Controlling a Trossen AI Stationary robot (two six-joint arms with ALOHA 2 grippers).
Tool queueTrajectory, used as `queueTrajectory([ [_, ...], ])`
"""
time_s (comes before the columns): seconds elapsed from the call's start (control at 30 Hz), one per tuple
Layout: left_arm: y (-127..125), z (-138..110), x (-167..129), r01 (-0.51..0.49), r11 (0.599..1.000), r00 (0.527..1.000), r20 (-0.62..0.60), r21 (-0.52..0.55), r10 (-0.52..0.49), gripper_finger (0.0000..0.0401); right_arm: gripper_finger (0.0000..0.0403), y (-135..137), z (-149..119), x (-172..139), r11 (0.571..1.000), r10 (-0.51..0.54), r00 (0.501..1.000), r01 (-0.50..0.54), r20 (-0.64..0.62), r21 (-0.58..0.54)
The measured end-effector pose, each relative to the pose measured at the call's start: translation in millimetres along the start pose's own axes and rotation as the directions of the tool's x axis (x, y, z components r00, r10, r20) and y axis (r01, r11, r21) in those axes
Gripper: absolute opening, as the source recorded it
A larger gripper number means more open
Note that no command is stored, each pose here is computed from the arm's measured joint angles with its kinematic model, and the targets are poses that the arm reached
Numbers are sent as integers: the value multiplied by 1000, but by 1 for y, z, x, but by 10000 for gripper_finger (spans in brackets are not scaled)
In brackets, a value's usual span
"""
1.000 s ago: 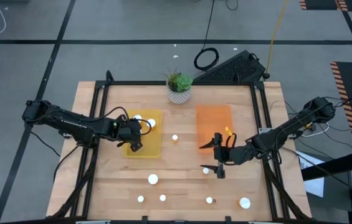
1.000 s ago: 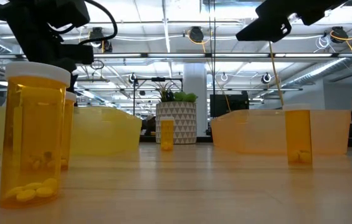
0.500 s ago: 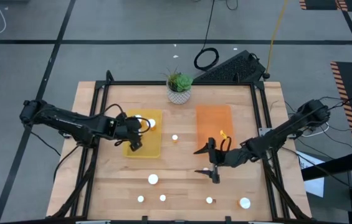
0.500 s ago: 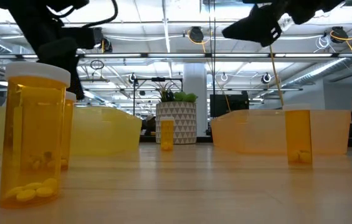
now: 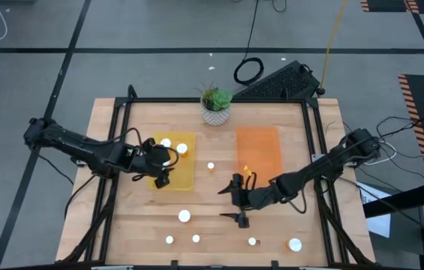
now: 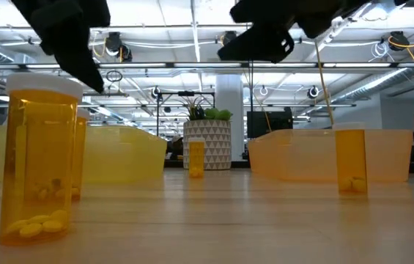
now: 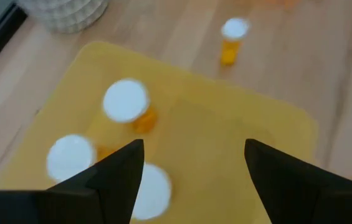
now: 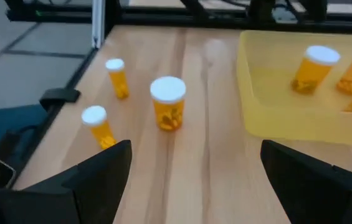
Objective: Pick and place medicine bottles into bin by pill shape (circle, oval)
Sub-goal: Put the large medicine bottle into the yellow bin
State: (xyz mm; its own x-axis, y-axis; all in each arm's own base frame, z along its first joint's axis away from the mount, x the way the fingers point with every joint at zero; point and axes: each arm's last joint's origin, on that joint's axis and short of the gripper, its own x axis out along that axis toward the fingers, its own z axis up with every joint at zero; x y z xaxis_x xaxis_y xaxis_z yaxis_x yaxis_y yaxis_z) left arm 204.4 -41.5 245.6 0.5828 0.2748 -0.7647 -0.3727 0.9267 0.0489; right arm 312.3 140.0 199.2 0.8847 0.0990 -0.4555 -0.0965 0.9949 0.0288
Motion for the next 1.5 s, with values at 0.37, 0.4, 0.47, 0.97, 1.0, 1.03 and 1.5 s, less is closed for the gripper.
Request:
queueTrajectory([
  [0.37,-25,5,-23,91,994,992,86,60,-96,282,352,6,1,17,999,32,998,-33,-48,-13],
  [0.4,-28,5,-25,107,992,989,100,62,-112,282,352,6,2,17,999,32,998,-32,-47,-9],
  [0.47,-34,4,-28,141,987,982,117,74,-149,282,352,6,1,17,999,32,998,-32,-56,-10],
  [0.97,-100,-3,-51,287,929,950,57,234,-308,282,352,5,-1,11,999,43,992,-44,-118,-11],
  [1.0,-106,2,-54,280,927,953,41,250,-300,282,352,5,0,9,999,43,992,-45,-117,-12],
  [1.03,-113,6,-56,272,924,957,26,270,-290,282,352,4,2,7,999,43,992,-45,-115,-13],
  [1.5,-181,33,-38,314,837,947,-206,449,-245,283,352,11,19,-35,997,74,988,-78,-134,-19],
])
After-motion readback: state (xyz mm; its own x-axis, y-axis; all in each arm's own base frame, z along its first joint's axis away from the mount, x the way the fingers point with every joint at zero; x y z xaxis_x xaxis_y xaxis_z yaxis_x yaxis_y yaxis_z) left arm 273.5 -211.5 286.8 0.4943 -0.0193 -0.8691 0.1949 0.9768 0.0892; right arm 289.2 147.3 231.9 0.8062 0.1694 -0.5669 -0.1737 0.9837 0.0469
